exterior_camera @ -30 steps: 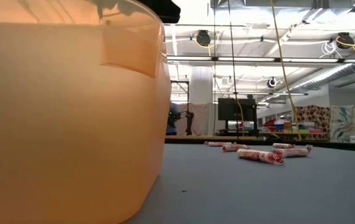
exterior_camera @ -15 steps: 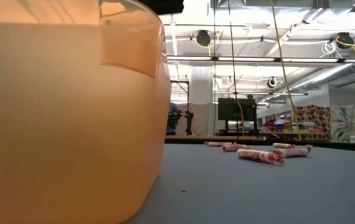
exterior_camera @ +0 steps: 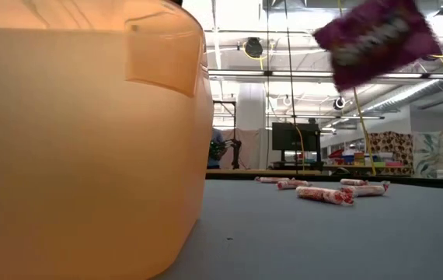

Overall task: Sort candy
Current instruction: Put the purple candy into the green bin

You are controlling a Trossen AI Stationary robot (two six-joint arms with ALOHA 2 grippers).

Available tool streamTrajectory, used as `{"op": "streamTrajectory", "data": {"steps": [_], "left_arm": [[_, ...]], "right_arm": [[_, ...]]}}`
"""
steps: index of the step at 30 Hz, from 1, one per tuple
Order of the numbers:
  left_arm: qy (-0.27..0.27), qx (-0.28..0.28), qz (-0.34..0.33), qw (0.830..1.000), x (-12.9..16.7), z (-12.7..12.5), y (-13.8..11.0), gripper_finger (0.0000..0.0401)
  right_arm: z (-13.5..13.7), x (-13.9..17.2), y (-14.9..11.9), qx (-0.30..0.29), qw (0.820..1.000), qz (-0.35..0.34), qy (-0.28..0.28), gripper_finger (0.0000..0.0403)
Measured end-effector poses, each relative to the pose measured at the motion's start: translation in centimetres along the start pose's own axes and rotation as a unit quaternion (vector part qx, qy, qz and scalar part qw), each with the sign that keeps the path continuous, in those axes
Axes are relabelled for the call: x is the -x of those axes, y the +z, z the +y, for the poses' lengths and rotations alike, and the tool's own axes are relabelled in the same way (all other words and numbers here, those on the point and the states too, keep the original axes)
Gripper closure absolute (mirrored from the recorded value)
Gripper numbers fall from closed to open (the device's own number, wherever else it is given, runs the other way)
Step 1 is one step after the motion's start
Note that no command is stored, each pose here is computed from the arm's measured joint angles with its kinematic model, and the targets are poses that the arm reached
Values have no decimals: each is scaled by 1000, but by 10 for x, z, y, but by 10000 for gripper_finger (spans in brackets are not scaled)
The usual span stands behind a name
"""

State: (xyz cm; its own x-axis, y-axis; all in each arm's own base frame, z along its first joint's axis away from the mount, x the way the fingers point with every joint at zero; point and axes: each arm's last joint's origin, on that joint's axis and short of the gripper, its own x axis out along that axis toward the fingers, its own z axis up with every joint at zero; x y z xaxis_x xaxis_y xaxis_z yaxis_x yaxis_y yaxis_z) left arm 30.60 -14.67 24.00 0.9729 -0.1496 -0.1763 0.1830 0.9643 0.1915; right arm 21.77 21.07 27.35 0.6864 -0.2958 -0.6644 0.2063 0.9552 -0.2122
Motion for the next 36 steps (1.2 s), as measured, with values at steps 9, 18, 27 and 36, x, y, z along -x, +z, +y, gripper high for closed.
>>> {"op": "streamTrajectory", "data": {"steps": [9, 18, 27, 36], "left_arm": [[-2, 4, -15, 1000, 0, 0, 3, 257], [14, -22, -12, 1000, -10, -2, -6, 177], [40, -27, -22, 999, -23, 3, -6, 159], [50, -26, -18, 998, -25, 9, -7, 238]], "right_arm": [[-8, -9, 30, 4, 995, -84, -48, 403], [-10, -18, 47, 14, 992, -116, -44, 403], [-11, -20, 51, 8, 992, -121, -44, 403], [-11, -20, 51, 5, 992, -122, -43, 403]]}}
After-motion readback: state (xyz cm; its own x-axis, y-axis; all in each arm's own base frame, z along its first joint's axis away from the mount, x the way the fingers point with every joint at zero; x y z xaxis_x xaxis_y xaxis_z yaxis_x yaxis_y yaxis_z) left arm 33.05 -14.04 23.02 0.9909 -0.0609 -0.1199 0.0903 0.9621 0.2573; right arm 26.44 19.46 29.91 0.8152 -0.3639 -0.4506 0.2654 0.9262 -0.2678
